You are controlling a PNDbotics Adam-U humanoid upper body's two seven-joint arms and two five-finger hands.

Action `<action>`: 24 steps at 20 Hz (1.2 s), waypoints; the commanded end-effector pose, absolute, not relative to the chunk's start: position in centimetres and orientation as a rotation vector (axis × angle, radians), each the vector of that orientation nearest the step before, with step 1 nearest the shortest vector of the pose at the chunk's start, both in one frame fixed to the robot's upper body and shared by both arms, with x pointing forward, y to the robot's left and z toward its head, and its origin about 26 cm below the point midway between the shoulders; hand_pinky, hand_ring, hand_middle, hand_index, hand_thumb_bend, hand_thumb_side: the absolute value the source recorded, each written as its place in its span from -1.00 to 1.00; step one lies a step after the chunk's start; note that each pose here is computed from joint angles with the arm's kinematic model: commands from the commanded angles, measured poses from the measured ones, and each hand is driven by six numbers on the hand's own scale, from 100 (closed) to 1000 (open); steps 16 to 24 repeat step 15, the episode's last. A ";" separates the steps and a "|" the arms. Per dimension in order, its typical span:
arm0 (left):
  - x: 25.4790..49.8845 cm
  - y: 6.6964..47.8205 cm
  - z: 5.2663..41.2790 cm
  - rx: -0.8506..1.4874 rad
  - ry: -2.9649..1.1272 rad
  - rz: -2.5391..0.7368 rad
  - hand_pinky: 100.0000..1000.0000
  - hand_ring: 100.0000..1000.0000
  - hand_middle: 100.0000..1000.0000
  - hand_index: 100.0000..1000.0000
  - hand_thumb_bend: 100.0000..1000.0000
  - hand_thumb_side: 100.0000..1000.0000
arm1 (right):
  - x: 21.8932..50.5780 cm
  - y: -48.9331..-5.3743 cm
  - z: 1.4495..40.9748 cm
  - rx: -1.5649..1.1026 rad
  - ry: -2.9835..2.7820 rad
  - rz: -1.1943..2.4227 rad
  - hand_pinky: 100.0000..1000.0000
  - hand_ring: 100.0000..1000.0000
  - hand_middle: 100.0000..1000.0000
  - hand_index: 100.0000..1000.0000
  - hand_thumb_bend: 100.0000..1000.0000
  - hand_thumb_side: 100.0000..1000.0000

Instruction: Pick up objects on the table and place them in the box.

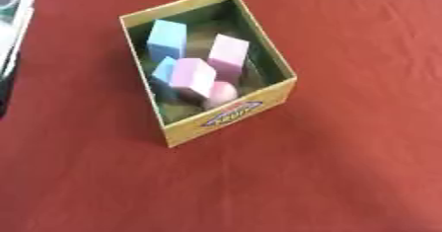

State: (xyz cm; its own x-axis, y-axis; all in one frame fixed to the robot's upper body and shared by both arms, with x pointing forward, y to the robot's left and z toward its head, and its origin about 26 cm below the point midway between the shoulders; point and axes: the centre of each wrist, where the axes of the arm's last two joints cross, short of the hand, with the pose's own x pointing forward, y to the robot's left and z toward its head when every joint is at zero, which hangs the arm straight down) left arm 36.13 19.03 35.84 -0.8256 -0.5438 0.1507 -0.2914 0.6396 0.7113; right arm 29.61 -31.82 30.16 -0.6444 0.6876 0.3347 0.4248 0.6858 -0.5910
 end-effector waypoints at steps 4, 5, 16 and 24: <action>30.3 24.2 37.9 0.689 -2.767 -0.536 0.76 0.56 0.49 0.71 -0.63 0.28 | 29.0 -32.0 31.2 -0.870 -2.493 0.555 0.65 0.50 0.26 0.67 -1.00 -0.18; 29.7 24.5 37.7 0.679 -2.782 -0.504 0.76 0.56 0.49 0.71 -0.63 0.28 | 29.0 -32.0 31.1 -0.866 -2.506 0.546 0.65 0.50 0.26 0.67 -1.00 -0.18; 29.5 30.6 31.2 0.739 -2.829 -0.323 0.74 0.55 0.47 0.71 -0.64 0.20 | 29.3 -31.7 30.2 -0.812 -2.690 0.436 0.67 0.56 0.33 0.71 -1.00 0.10; 29.5 30.6 31.2 0.739 -2.829 -0.323 0.74 0.55 0.47 0.71 -0.64 0.20 | 29.3 -31.7 30.2 -0.812 -2.690 0.436 0.67 0.56 0.33 0.71 -1.00 0.10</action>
